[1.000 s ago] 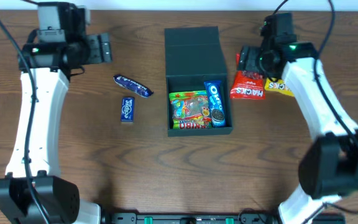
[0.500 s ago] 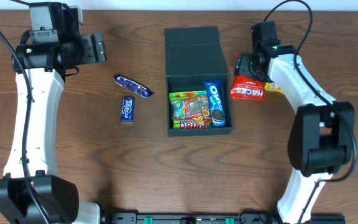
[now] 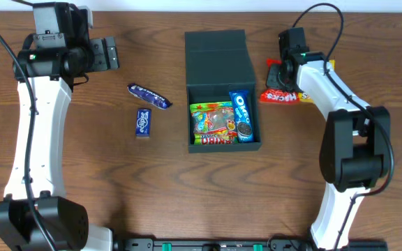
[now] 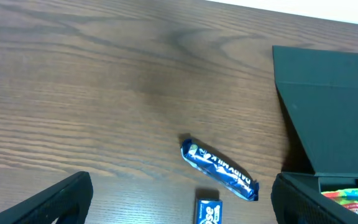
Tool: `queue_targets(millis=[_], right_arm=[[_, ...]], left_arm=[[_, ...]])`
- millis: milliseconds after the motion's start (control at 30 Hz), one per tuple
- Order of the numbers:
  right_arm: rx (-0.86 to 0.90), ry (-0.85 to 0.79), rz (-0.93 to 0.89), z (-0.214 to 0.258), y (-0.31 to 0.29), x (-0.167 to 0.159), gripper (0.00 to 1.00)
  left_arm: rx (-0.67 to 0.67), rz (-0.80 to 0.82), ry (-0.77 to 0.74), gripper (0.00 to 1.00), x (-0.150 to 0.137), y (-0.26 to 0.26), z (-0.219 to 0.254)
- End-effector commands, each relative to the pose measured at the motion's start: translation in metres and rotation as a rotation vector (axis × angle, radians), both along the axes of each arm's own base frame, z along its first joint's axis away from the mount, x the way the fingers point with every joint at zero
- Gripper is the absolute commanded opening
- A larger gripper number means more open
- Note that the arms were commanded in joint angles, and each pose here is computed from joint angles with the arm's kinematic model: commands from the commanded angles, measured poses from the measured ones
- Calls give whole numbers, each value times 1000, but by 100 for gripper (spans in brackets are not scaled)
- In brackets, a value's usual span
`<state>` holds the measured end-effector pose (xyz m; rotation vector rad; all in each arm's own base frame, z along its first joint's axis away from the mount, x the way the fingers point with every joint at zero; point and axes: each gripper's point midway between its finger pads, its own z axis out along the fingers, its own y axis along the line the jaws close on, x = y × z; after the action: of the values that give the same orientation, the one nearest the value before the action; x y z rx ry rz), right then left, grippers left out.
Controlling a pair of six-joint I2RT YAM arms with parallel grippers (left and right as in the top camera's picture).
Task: Pack container
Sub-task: 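Retract the left arm and grasp the red Hacks bag with right gripper, then lower the red Hacks bag into the box and release it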
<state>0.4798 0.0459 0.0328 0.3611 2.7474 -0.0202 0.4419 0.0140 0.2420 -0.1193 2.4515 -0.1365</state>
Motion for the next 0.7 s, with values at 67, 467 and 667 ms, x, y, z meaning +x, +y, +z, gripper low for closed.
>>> queue_targets(millis=[67,467,667], right_arm=[[-2,58,4,-15,1,-11,1],[42,-207,229,137,34,14,1],[17,-390,727,201,101,0,1]], left_arm=[[23,-3,-5,93,2,3,1],[24,-3,-5,94,2,3,1],[35,4,-5,94,2,6,1]])
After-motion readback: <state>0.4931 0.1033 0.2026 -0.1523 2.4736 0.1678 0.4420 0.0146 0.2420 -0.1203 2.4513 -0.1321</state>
